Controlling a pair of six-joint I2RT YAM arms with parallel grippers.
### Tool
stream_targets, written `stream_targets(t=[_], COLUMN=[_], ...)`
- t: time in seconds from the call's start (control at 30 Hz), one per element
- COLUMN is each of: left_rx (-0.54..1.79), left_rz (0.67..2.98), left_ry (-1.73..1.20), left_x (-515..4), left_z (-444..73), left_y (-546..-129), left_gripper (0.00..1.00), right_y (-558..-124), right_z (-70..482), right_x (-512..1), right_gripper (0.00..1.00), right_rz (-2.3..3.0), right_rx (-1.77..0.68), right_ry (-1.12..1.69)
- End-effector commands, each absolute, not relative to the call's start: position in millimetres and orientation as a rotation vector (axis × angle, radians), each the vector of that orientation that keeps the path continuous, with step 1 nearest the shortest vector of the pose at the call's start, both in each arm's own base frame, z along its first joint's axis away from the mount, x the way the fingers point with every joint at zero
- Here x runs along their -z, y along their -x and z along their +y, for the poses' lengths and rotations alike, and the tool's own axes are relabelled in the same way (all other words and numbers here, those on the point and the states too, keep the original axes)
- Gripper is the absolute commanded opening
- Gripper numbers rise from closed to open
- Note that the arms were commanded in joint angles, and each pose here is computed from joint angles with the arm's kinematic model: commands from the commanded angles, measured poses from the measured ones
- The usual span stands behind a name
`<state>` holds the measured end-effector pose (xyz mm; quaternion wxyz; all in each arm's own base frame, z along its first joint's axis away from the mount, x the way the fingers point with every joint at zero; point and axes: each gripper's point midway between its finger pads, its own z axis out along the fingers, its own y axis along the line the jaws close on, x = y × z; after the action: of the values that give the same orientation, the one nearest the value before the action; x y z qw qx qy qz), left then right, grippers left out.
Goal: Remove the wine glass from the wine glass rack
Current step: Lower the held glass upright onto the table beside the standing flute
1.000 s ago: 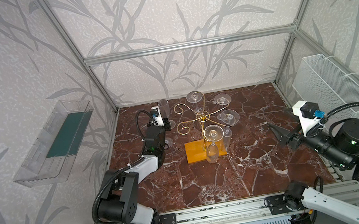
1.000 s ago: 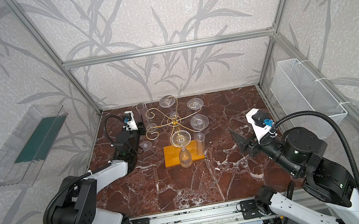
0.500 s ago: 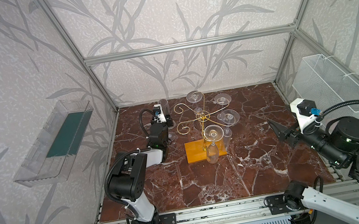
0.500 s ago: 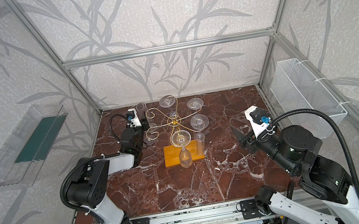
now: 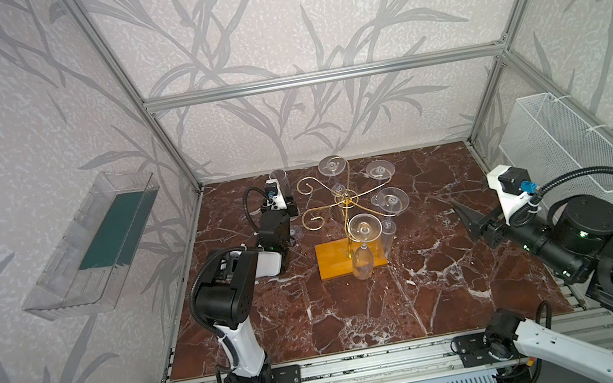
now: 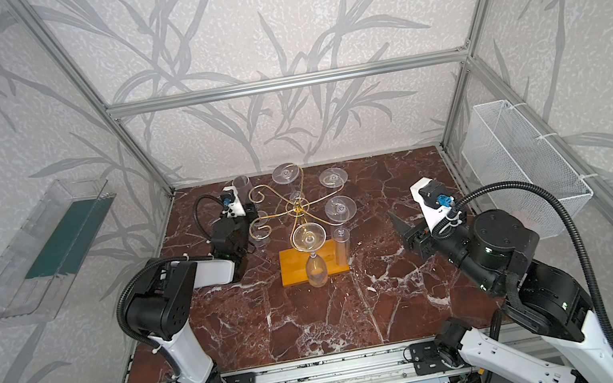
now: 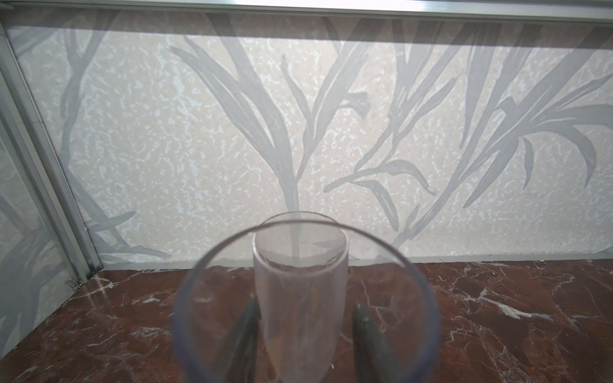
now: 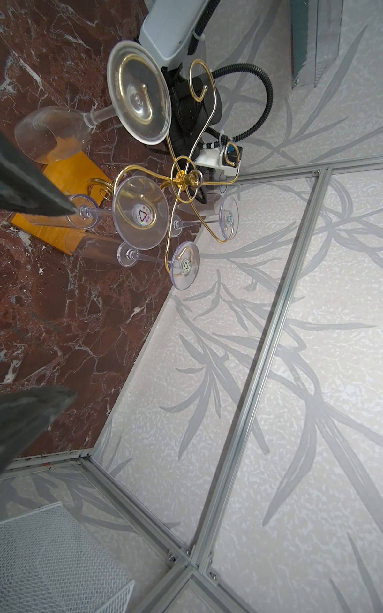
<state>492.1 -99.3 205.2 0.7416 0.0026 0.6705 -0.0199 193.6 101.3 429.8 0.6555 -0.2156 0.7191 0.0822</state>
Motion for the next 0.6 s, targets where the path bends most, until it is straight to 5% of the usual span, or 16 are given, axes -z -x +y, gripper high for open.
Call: stream_targets(t=[0.0, 0.33, 0.57], left_rx=[0.049, 0.041, 0.031], left_rz=[1.423, 1.445, 1.448], left_ry=[0.027, 0.018, 0.013], left_x=[-215, -205, -206], left_z=[-95, -95, -93], left_y=[-495, -493, -489], left_gripper=[0.3, 0.42, 0.61], right_y=[-192, -191, -189], right_z=[96, 97, 94], right_x=[-439, -439, -438], right_gripper=[0.79, 0.79, 0.79], right_rz=[1.6, 1.601, 1.599], right_rx=[-0.188, -0.193, -0.189], right_ry=[0.455, 0.458, 0.457])
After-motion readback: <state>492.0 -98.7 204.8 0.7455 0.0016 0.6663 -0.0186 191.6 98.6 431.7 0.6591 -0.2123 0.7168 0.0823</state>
